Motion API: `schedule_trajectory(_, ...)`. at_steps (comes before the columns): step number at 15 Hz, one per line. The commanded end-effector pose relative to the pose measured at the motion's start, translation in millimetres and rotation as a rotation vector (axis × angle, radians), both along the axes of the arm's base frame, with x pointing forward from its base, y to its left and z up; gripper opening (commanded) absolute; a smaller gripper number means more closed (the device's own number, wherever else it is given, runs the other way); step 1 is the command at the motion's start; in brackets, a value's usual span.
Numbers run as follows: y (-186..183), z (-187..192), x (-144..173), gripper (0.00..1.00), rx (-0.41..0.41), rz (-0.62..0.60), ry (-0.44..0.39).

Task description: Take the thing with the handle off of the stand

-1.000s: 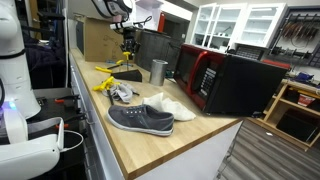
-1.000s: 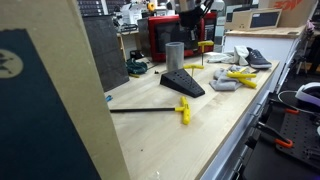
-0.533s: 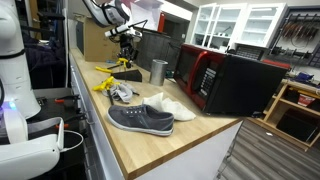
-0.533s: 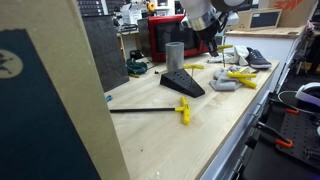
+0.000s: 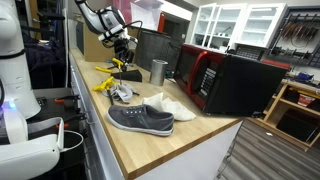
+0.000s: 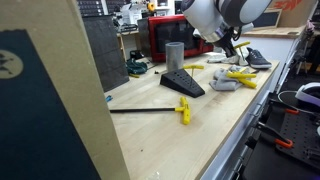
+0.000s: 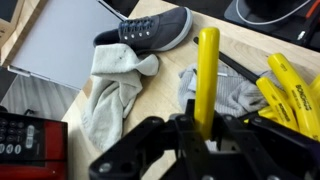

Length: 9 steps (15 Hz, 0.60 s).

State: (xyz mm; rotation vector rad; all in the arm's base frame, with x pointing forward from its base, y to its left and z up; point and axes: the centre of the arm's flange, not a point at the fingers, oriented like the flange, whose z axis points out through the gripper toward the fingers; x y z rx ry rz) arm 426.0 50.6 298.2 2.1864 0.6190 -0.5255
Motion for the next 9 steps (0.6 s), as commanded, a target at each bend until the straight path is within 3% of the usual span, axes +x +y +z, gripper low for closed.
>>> schedule_trajectory(1,-11.3,-19.4,-3.0,0.02,-0.110,0.035,-0.006)
schedule_trajectory(2,-12.1,-24.1,-1.2,0.02,-0.119,0.047,-0.018)
schedule_trajectory(3,-10.4,-25.7,-0.3,0.34,-0.119,0.053,-0.033)
schedule_trajectory(5,-3.5,-26.8,2.8,0.40,-0.076,0.049,-0.069)
schedule_trajectory(6,1.5,-25.5,4.1,0.48,0.021,0.024,-0.078)
schedule_trajectory(9,23.1,-10.1,14.6,0.71,0.197,-0.027,-0.121)
